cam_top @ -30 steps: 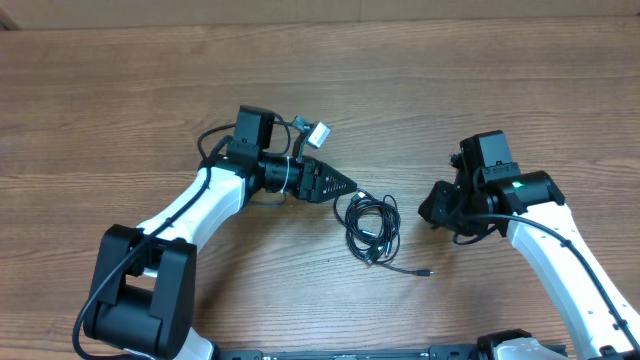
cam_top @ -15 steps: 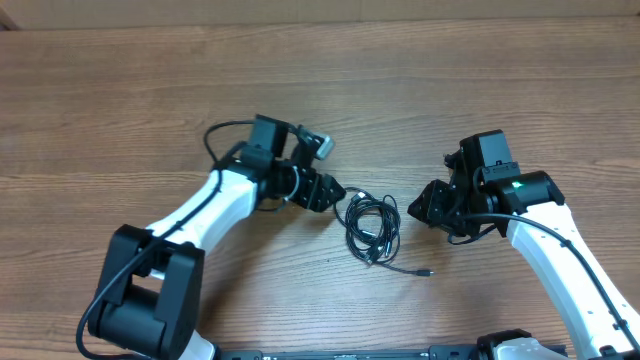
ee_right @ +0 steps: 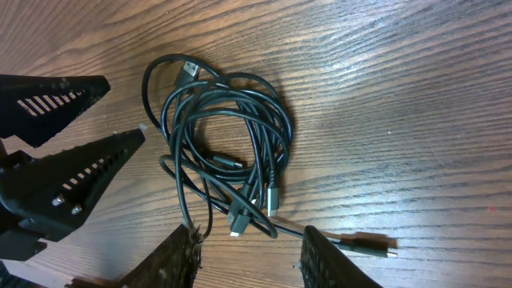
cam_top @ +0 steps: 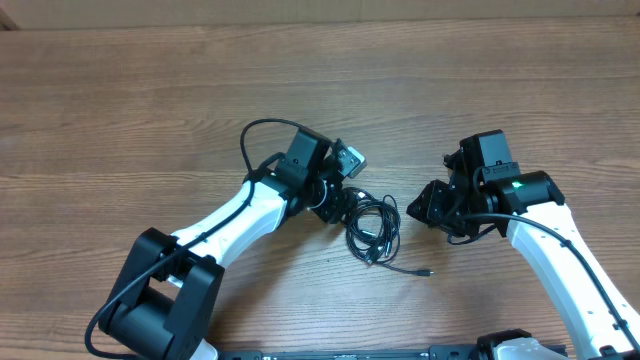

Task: Untangle cables
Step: 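Lower the left gripper onto the cable bundle on the table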

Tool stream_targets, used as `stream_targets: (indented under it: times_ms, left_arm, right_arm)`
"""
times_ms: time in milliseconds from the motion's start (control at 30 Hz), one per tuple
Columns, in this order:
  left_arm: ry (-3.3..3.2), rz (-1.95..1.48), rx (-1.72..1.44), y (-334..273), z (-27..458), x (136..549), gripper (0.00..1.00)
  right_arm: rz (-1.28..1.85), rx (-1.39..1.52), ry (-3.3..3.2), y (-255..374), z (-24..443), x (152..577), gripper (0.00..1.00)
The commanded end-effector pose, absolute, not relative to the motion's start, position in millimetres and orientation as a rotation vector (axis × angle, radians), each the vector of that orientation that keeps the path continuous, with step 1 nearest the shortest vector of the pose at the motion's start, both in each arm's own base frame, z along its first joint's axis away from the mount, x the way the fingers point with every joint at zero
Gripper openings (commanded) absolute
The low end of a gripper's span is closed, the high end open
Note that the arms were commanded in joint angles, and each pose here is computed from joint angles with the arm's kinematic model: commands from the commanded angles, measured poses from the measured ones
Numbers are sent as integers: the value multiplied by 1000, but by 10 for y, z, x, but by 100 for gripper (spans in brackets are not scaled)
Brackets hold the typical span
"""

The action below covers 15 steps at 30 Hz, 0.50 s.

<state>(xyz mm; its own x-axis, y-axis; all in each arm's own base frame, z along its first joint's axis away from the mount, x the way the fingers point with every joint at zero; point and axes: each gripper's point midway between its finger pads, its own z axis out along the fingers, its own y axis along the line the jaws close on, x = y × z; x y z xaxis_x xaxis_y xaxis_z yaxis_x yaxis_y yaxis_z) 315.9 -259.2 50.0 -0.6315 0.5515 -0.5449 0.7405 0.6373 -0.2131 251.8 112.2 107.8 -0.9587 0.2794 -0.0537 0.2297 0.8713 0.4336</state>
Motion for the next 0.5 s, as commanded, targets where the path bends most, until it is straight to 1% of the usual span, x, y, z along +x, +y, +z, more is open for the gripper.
stream_targets:
  times_ms: [0,167,233,367,433,467]
  left_arm:
    - [2422,-547,1065,-2582,422,3129,59]
    - [2462,-556,1079,-2573,304,3068,64]
    - [2490,-563,1092,-2579,202,3025,69]
    - [2540,-573,1142,-2635,-35,2896,71]
    - [2556,-576,1173,-2674,-126,2820,68]
    - [2561,-566,1183,-2681,-155,2799,64]
  right_arm:
    - [673,391,2911,1143,1124,2554,39]
    - [674,389,2908,1144,1126,2561,39]
    - [674,389,2908,1145,1126,2562,39]
    - [675,390,2909,1145,1126,2560,39]
    - [675,389,2908,1145,1126,2561,39]
    - [674,389,2908,1144,1126,2561,39]
